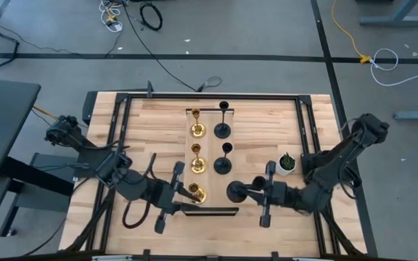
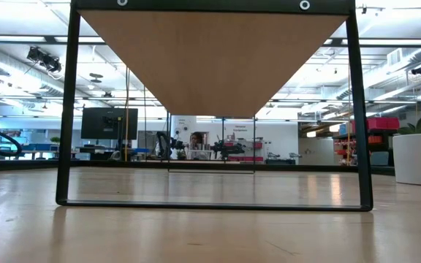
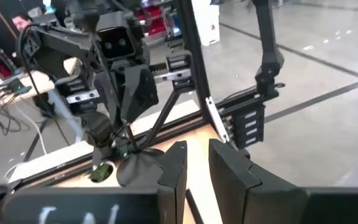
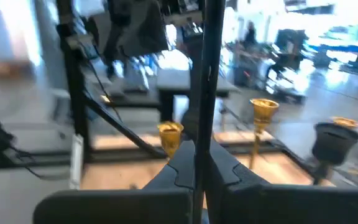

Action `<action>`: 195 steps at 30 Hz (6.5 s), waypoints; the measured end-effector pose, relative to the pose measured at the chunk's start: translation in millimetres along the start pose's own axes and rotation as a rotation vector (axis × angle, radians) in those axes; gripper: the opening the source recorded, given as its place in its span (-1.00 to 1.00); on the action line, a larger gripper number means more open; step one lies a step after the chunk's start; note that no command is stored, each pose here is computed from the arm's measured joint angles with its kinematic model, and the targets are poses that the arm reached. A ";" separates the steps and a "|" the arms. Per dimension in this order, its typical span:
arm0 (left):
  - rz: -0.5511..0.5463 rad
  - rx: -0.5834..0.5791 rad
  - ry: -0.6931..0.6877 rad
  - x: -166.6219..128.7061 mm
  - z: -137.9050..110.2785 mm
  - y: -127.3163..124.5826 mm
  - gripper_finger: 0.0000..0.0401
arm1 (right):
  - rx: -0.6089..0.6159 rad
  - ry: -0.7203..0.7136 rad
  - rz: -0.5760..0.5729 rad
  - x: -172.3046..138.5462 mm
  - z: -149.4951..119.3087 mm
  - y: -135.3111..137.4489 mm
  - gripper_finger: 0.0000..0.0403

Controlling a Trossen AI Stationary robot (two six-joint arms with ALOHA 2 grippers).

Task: Pick & Place candle stick holders
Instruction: Put the black candle holder on the shelf, then return to Home Position

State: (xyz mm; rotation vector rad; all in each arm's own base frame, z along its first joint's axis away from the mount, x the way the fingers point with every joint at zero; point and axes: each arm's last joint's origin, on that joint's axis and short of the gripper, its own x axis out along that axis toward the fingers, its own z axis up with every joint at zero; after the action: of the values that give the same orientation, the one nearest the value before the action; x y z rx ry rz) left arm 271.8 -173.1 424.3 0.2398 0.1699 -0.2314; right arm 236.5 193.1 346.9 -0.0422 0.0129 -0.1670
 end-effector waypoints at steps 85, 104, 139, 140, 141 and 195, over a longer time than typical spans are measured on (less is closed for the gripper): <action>0.075 0.010 0.127 -36.5 -3.8 -15.9 -0.64 | 0.179 0.143 0.144 45.9 -106.1 -15.7 -0.78; 0.075 0.010 0.127 -36.5 -3.7 -15.9 -0.64 | 0.082 0.134 0.154 46.1 -106.0 -15.7 -0.26; 0.194 -0.024 0.135 -73.8 2.1 8.9 -0.64 | -0.006 0.035 0.084 -32.7 -70.5 -46.4 -0.23; 0.209 -0.026 0.135 -79.4 2.6 12.4 -0.64 | 0.015 0.019 0.079 -36.0 -73.9 -52.9 -0.23; 0.234 -0.030 0.129 -83.6 2.2 15.1 -0.64 | 0.038 -0.008 0.071 -38.6 -76.1 -59.0 -0.23; 0.539 -0.328 -0.123 -147.2 -315.9 70.1 -0.64 | 0.198 -0.107 -0.165 -79.7 -177.3 -199.7 -0.23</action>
State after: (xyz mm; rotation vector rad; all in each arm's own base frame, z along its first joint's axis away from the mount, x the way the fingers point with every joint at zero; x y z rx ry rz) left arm 104.1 3.6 165.4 -0.0602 0.0159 0.3163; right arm 121.9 2.3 179.1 0.1455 -0.1142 -0.3297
